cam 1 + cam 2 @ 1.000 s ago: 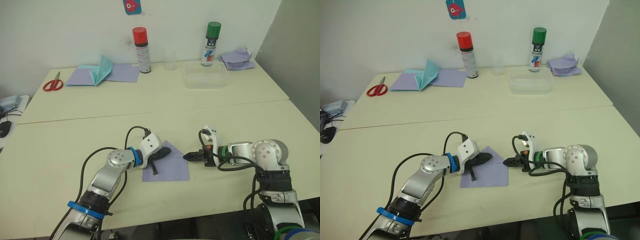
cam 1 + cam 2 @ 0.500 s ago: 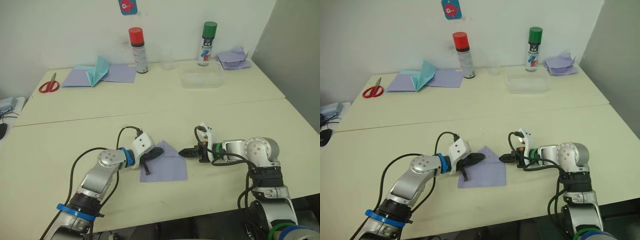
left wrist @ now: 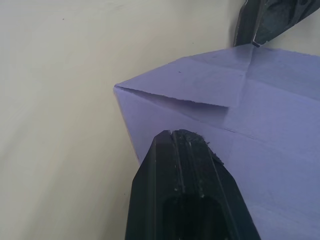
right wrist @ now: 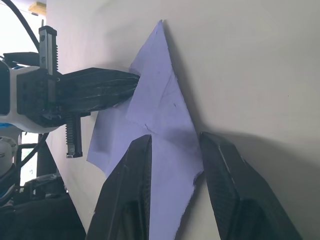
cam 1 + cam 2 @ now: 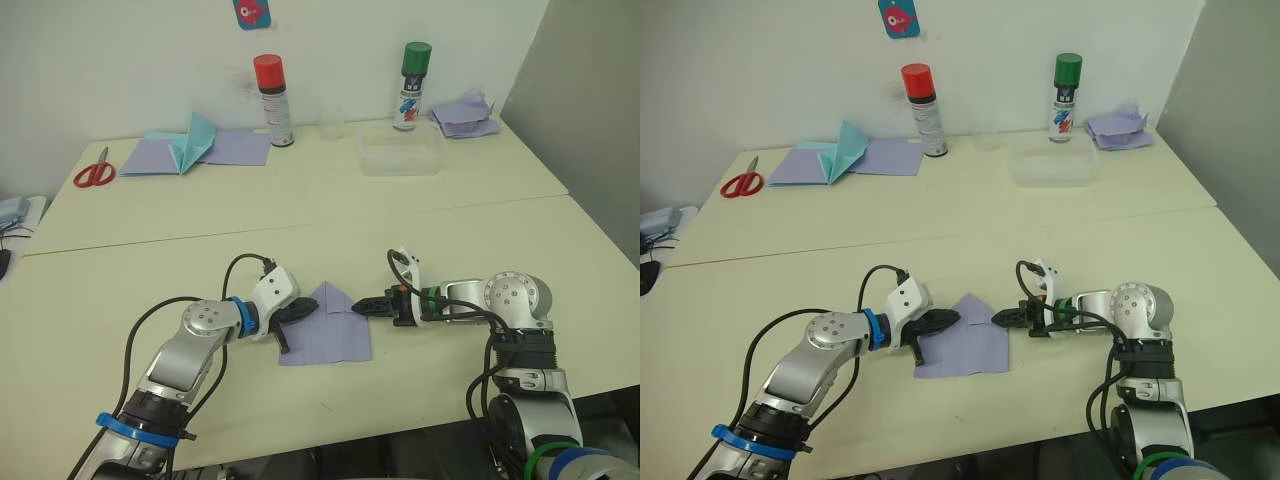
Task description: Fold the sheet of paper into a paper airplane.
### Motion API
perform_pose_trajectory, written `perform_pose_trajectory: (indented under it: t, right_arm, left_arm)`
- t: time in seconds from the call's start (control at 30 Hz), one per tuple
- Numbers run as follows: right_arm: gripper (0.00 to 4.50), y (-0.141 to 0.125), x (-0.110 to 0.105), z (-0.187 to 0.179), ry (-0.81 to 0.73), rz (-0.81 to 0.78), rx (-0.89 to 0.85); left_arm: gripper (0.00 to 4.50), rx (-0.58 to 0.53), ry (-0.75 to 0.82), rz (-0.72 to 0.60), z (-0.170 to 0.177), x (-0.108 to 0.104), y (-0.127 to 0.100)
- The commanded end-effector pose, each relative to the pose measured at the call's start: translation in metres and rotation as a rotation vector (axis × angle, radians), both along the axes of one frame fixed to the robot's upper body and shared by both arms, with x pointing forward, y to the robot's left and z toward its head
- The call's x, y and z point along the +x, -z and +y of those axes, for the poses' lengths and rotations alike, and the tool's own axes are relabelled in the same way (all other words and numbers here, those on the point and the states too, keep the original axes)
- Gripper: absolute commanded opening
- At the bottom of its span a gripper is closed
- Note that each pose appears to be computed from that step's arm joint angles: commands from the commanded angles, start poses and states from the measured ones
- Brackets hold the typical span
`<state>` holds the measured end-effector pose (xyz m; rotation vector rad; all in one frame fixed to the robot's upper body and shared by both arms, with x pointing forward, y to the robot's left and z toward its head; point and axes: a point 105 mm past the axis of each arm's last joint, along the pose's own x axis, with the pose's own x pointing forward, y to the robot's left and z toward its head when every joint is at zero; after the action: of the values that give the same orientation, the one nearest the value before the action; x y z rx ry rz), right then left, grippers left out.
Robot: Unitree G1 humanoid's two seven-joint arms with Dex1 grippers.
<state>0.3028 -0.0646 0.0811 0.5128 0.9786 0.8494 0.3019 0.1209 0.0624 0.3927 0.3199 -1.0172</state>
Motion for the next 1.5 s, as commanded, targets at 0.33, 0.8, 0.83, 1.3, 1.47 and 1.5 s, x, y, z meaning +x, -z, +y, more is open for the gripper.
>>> perform_pose_trajectory:
  t: [0.33, 0.8, 0.83, 1.3, 1.47, 1.5]
  right_arm:
    - [0.03, -0.013, 0.009, -0.008, 0.038, -0.015, 0.033]
    - [0.03, -0.035, 0.005, -0.009, -0.030, -0.028, 0.131]
    - [0.03, -0.035, 0.005, -0.011, -0.029, -0.038, 0.115]
    - [3.84, -0.013, -0.010, -0.018, 0.005, 0.081, 0.112]
    - [3.84, -0.011, -0.005, -0.013, 0.036, 0.105, 0.108]
    - [3.84, -0.011, -0.005, -0.012, 0.035, 0.109, 0.105]
  left_arm:
    - [0.00, 0.049, 0.014, 0.113, -0.001, -0.011, 0.028]
    - [0.00, 0.054, 0.018, 0.118, 0.000, -0.010, 0.028]
    - [0.00, 0.054, 0.018, 0.118, 0.000, -0.010, 0.028]
    - [0.00, 0.054, 0.020, 0.122, -0.001, -0.011, 0.030]
    - [0.00, 0.053, 0.019, 0.126, -0.001, -0.013, 0.030]
    - [0.00, 0.054, 0.018, 0.127, -0.001, -0.013, 0.030]
